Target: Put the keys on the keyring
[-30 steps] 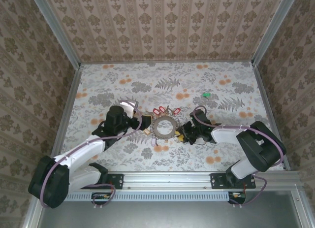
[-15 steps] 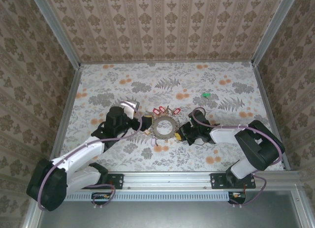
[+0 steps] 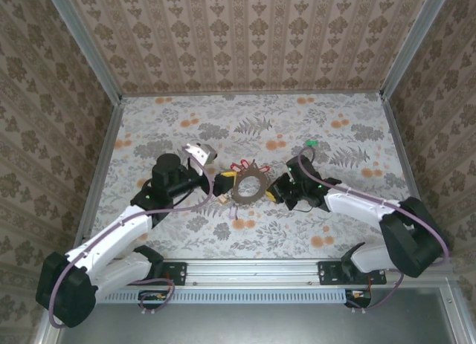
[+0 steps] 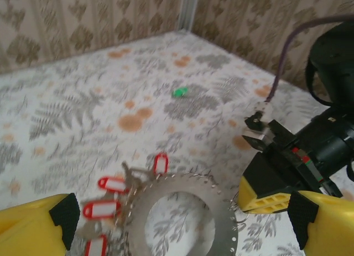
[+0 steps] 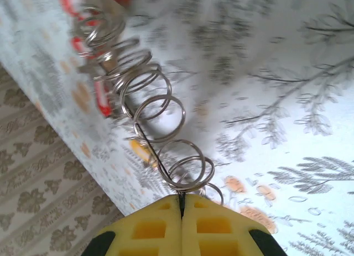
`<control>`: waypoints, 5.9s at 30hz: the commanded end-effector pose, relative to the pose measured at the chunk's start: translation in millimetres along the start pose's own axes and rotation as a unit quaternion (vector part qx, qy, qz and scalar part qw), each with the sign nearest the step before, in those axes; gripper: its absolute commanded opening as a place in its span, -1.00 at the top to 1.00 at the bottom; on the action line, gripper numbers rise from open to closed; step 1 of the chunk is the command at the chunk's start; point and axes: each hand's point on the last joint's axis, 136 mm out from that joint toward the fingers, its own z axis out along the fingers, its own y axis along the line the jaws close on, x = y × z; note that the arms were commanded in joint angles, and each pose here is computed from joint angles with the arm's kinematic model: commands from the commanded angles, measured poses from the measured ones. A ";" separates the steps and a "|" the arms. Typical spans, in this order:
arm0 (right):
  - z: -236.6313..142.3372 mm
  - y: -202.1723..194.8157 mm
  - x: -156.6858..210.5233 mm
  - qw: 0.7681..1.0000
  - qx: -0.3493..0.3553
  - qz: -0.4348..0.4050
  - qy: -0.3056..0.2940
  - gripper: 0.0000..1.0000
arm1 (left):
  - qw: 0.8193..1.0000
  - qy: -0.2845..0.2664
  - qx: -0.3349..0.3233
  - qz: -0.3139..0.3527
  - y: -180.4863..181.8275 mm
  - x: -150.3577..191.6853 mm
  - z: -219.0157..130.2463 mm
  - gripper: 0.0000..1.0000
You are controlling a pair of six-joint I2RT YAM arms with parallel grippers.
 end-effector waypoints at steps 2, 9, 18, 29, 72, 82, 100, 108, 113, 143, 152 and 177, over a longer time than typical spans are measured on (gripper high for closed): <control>-25.5 13.0 -1.5 0.995 0.023 -0.094 -0.024 1.00 | 0.996 -0.004 0.071 0.048 -21.9 -15.4 9.1 -0.92; -47.6 43.1 7.9 0.978 0.026 -0.208 -0.006 1.00 | 0.993 0.001 0.099 0.065 -24.1 -4.3 23.2 -0.18; -57.1 62.2 23.1 0.959 0.015 -0.279 0.035 1.00 | 0.957 -0.041 0.195 0.211 -63.5 34.4 34.9 -0.17; -71.1 79.7 33.3 0.866 0.026 -0.494 0.077 1.00 | 0.953 -0.031 0.199 0.228 -66.2 45.5 45.7 -0.16; -100.5 60.0 65.7 0.406 0.022 -0.913 0.036 1.00 | 0.925 -0.001 0.295 0.240 -124.2 58.8 54.2 -0.05; -99.2 63.5 70.9 0.422 0.003 -0.906 0.031 1.00 | 0.926 -0.008 0.255 0.278 -124.9 56.0 51.7 0.10; -91.7 94.7 72.2 0.502 -0.021 -0.864 0.009 1.00 | 0.950 0.037 0.174 0.258 -91.9 66.0 7.4 0.02; -86.2 95.9 70.6 0.511 -0.023 -0.859 0.004 1.00 | 0.957 0.042 0.196 0.211 -92.7 75.7 14.4 -0.14; -84.8 94.6 75.2 0.504 -0.038 -0.863 0.007 1.00 | 0.954 0.045 0.220 0.201 -93.1 72.9 25.6 -0.16; -70.5 94.3 70.4 0.519 -0.030 -0.854 0.011 1.00 | 0.938 0.034 0.251 0.238 -118.6 70.1 28.7 0.13; -69.8 93.9 65.5 0.521 -0.025 -0.853 0.009 1.00 | 0.928 0.070 0.246 0.271 -125.3 84.6 29.1 0.11; -61.6 69.4 81.1 0.435 -0.064 -0.898 0.029 1.00 | 0.947 0.056 0.128 0.290 -66.6 64.0 21.9 0.10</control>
